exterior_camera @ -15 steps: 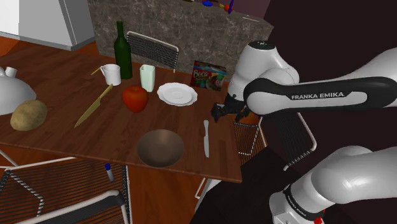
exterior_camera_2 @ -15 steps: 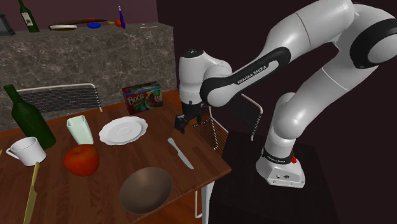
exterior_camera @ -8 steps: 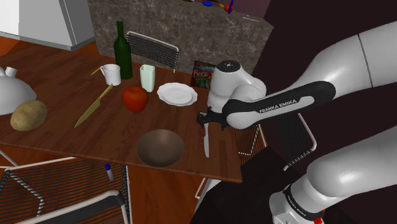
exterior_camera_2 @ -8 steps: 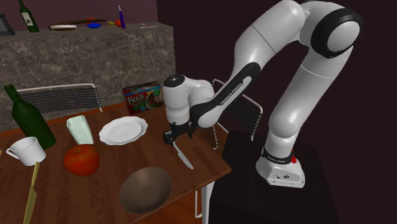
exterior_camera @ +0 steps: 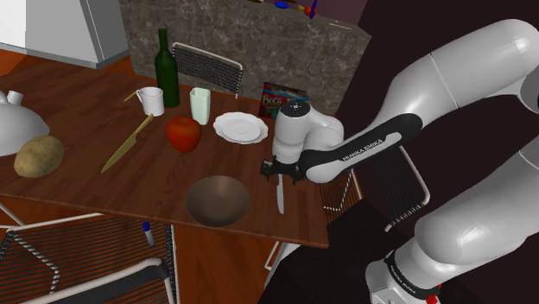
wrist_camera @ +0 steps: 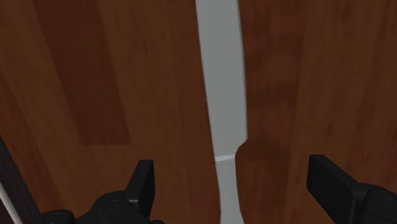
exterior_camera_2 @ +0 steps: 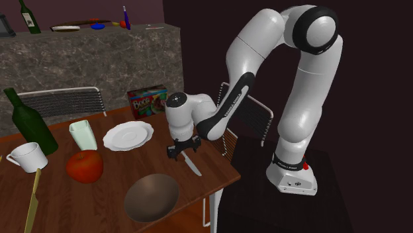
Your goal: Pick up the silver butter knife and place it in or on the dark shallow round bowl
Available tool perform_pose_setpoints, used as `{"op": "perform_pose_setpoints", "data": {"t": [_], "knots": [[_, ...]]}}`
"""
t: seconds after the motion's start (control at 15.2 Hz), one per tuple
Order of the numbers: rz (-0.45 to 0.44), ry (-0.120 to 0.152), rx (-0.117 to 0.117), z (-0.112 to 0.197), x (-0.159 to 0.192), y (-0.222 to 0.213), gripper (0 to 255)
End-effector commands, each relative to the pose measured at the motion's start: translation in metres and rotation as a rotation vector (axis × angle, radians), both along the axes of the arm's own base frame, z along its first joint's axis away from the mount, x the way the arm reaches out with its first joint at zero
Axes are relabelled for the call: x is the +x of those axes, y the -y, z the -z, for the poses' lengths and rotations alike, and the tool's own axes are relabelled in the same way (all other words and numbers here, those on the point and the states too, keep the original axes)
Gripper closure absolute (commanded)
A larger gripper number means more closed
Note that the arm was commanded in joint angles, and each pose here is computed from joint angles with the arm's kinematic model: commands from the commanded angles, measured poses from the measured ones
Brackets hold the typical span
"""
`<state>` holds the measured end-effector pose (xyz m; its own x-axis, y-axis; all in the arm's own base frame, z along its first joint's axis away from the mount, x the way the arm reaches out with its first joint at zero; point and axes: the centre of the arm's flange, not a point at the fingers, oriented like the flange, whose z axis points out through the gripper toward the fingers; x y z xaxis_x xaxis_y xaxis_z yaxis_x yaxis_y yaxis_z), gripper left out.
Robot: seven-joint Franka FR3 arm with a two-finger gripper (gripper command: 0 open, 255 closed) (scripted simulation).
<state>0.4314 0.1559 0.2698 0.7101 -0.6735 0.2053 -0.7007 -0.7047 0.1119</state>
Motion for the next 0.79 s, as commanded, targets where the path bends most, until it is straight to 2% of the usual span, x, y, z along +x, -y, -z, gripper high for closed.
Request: {"op": "perform_pose_setpoints", "data": {"t": [0.0,0.46,0.53,0.73], "knots": [[0.000,0.001,0.000,0.0088,0.0008,0.0017,0],[0.000,0.001,0.000,0.0088,0.0008,0.0017,0],[0.000,0.001,0.000,0.0088,0.0008,0.0017,255],[0.000,0.001,0.000,0.0091,-0.0010,0.0029,255]]}}
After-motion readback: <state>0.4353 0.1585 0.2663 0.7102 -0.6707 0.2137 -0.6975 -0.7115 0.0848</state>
